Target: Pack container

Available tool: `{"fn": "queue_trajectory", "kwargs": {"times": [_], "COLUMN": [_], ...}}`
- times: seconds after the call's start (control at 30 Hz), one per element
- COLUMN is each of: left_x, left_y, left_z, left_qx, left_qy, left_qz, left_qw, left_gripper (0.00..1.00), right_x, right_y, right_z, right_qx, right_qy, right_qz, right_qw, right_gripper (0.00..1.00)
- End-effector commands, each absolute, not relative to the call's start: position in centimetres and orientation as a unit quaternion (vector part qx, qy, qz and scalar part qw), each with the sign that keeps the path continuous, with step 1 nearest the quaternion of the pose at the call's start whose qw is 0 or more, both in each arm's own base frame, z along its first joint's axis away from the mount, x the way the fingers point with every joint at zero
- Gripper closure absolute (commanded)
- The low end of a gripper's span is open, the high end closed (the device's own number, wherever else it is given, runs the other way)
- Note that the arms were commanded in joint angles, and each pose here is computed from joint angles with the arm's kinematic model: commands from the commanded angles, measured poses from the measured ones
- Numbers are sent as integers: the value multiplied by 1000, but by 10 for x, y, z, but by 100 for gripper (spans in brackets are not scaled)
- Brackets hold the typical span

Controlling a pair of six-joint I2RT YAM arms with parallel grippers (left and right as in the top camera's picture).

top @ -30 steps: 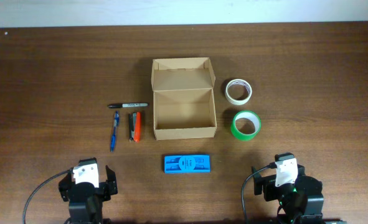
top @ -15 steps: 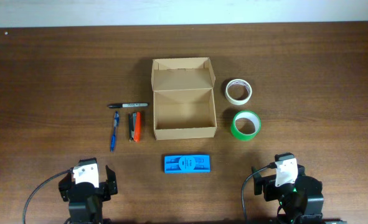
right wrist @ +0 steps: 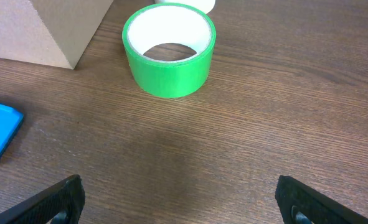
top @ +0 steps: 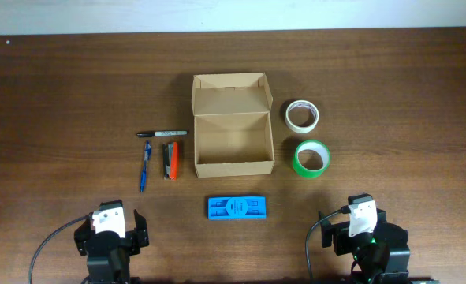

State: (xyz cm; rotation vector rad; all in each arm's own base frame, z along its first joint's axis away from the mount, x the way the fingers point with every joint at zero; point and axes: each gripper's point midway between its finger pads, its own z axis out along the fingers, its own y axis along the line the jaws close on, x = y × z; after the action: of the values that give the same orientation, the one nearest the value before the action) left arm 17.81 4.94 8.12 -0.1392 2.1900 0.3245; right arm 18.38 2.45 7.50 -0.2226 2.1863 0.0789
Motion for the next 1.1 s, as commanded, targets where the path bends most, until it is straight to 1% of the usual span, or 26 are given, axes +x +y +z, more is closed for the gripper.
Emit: {"fn": "queue_trajectory", "kwargs": {"times": [0.0, 0.47, 0.53, 0.63, 0.7, 0.87, 1.07], "left_x": [178, 178, 178, 178, 178, 178, 178], "left_y": [52, 52, 52, 52, 52, 52, 52], "left_z": [79, 79, 79, 79, 79, 79, 79], "left_qx": [-67, -67, -67, -67, -67, -67, -67], "left_qy": [882, 882, 882, 882, 882, 882, 882], "left_qz": [134, 134, 134, 134, 134, 134, 134], "left_qw": [447, 447, 447, 447, 447, 447, 447], "left_gripper": [0, 1, 0, 1, 0, 0, 0], "right_x": [185, 186, 190, 195, 198, 217, 267], "right_y": [20, 20, 20, 22, 22, 22, 23], "right_z": [73, 74, 87, 125, 150, 200, 234], "right_qx": [-78, -78, -79, -83, -83, -81, -70], "right_qy": [886, 885, 875, 860, 861, 885, 922], "right_qz": [23, 23, 22, 27, 26, 30, 42], "right_qw": [456, 459, 477, 502, 502, 457, 380], "right_gripper": [1, 1, 1, 1, 1, 1, 1]}}
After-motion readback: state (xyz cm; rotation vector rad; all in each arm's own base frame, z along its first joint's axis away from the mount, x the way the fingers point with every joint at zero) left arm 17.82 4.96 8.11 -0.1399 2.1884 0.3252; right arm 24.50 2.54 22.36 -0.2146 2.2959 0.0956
